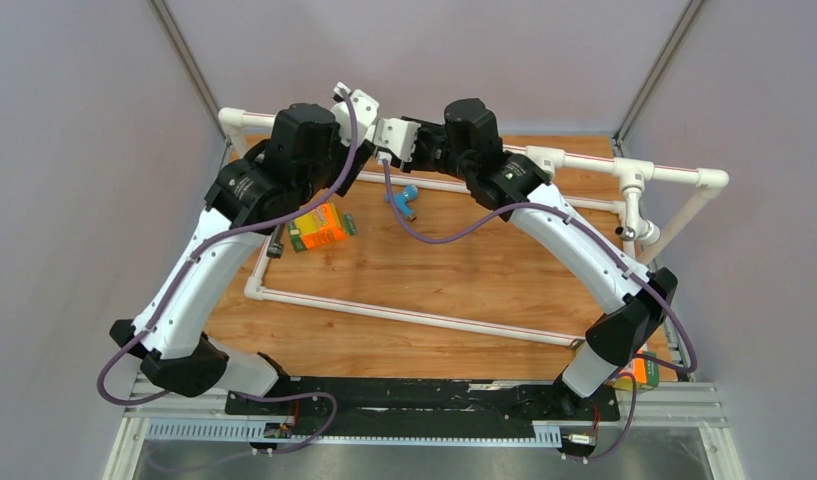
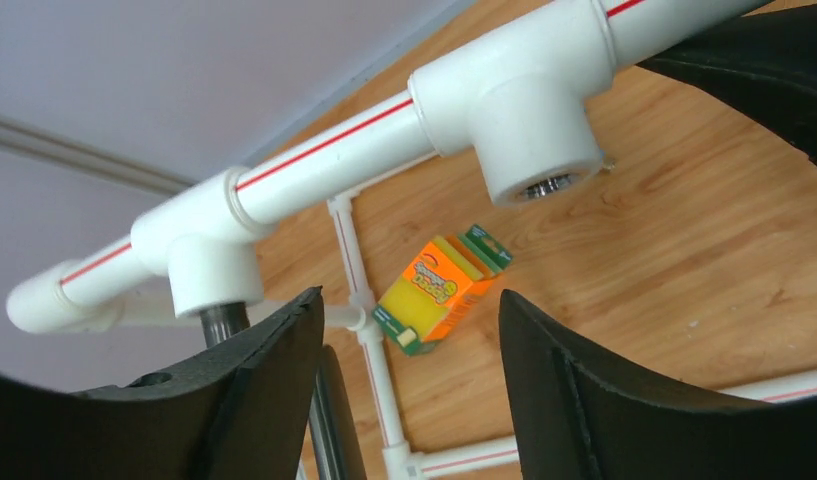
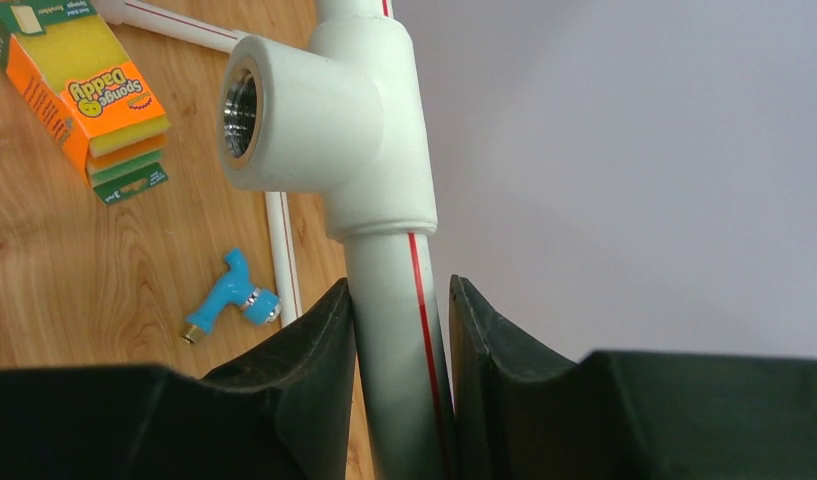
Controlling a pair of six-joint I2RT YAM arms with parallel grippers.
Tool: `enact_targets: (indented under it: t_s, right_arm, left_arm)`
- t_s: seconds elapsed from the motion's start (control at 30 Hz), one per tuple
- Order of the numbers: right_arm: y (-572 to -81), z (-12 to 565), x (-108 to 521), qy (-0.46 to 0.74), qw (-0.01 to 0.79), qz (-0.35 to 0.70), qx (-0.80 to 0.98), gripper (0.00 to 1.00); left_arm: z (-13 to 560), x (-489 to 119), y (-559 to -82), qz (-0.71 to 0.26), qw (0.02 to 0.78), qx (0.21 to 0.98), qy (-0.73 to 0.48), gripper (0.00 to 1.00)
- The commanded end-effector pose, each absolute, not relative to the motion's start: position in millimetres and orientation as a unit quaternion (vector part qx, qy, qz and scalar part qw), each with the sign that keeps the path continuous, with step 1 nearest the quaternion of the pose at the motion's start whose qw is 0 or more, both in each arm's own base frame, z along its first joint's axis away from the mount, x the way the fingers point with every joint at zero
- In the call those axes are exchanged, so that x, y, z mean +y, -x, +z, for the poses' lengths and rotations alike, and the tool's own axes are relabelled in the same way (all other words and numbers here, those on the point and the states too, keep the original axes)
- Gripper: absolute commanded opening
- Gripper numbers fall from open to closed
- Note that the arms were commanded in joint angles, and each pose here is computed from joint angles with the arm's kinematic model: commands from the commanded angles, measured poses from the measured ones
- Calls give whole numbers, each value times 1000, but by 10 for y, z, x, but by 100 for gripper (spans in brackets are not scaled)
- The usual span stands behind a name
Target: Install the water faucets
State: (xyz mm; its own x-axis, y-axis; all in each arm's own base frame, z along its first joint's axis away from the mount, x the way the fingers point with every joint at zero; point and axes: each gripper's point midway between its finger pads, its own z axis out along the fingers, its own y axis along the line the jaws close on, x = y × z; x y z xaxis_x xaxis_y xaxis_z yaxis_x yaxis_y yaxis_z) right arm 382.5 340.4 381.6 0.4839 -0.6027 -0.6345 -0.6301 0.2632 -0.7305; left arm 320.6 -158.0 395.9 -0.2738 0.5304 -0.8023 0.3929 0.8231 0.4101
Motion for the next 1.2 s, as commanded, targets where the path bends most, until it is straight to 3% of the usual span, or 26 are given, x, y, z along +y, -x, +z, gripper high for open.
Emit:
enact_targets:
  t_s: [0.0,0.23,0.53,0.8,0.97,1.1,1.17]
  right_arm:
    - [-3548,2969,3752,638,514,108,563,0]
    - [-3540,2977,3750,639,515,107,562,0]
    - [-3533,2984,3735,639,515,105,561,0]
    - [-3528,2989,3732,640,516,105,560,0]
    - [-3529,2989,3737,640,516,106,559,0]
    - [-3525,2974,3737,641,514,107,560,0]
    - [-3525,2982,3733,640,515,106,560,0]
  left_arm:
    - [4526,-1693,-3046,-33,597,773,-211,73]
    - [4919,-1073,-2893,-73,650,755,-36,79]
    - [4543,-134,-2914,-129,661,721,160,84]
    - [4373,-204,-3090,-318,660,647,211,84]
    - [4358,-335,-3184,-388,654,616,203,83]
    - [4294,-349,-3218,-401,648,614,207,78]
    - [4297,-374,-3201,-408,647,611,203,70]
